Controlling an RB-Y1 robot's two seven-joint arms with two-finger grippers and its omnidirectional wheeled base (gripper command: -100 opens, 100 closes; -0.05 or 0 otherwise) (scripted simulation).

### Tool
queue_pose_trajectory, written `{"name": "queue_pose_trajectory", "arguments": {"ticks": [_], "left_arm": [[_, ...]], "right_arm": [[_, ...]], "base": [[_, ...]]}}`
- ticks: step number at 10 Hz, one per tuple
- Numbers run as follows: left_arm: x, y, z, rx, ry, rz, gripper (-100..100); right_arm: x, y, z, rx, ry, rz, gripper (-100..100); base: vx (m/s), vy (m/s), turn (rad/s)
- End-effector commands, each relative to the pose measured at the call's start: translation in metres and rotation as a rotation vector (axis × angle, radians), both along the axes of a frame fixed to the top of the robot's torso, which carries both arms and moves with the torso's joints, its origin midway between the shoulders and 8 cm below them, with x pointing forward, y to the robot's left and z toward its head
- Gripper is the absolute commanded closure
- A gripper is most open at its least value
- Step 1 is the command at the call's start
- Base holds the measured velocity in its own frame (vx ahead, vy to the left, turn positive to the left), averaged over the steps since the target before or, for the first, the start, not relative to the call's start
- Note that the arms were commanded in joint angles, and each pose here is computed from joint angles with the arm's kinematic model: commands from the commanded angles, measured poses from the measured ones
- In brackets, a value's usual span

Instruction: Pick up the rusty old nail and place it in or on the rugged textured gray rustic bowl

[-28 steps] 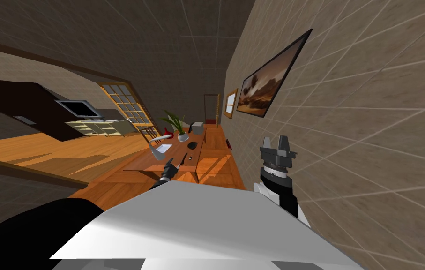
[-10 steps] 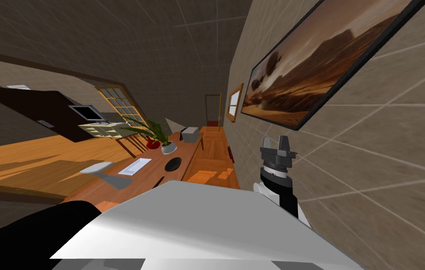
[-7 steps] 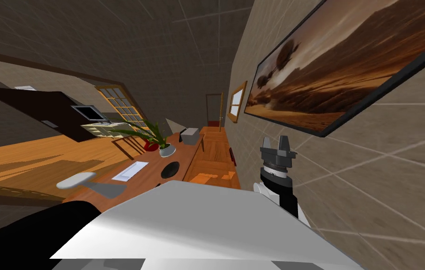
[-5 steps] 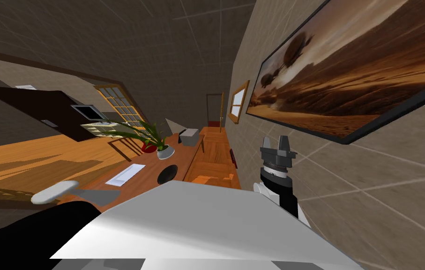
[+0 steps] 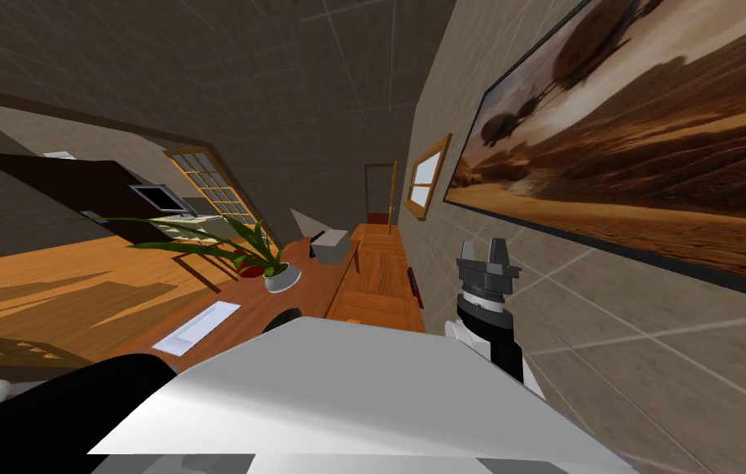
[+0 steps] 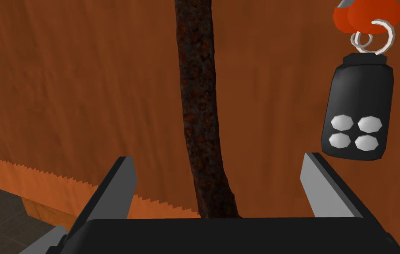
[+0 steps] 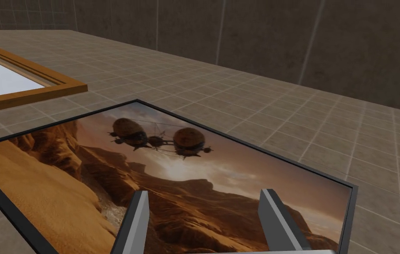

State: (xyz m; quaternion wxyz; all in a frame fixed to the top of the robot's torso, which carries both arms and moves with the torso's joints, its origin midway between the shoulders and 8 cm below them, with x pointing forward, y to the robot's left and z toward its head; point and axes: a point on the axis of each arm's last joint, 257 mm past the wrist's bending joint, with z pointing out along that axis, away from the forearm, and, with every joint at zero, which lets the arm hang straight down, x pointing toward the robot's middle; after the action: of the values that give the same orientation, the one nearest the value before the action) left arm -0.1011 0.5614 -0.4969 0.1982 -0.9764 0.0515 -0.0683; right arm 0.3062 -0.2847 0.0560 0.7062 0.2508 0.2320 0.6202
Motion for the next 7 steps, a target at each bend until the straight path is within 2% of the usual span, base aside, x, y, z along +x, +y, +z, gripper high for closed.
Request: {"name": "queue_pose_trajectory", "arguments": {"ticks": [1,2,3,4,5,6,7], "left_arm": [[-0.019,-0.001,-0.002,-0.026,0.026,0.046,-100],[-0.029,-0.007,-0.008,-0.052,0.043,0.078,-100],[-0.031,-0.010,-0.010,-0.060,0.046,0.084,-100],[-0.029,-0.008,-0.007,-0.053,0.041,0.076,-100],[-0.030,-0.008,-0.008,-0.054,0.042,0.078,0],[-0.026,-0.010,-0.016,-0.051,0.040,0.074,-100],[-0.025,-0.011,-0.020,-0.050,0.039,0.072,-100]], "right_arm": [[0.000,0.000,0.000,0.000,0.000,0.000,0],[0.000,0.000,0.000,0.000,0.000,0.000,0],[0.000,0.000,0.000,0.000,0.000,0.000,0],[0.000,0.000,0.000,0.000,0.000,0.000,0],[0.000,0.000,0.000,0.000,0.000,0.000,0],[0.000,0.000,0.000,0.000,0.000,0.000,0],[0.000,0.000,0.000,0.000,0.000,0.000,0]], "base": [[0.194,0.054,0.032],[0.211,0.071,0.039],[0.148,0.094,0.015],[0.049,0.045,-0.007],[0.013,0.008,-0.002],[0.003,0.024,0.027],[-0.006,0.032,0.028]]}}
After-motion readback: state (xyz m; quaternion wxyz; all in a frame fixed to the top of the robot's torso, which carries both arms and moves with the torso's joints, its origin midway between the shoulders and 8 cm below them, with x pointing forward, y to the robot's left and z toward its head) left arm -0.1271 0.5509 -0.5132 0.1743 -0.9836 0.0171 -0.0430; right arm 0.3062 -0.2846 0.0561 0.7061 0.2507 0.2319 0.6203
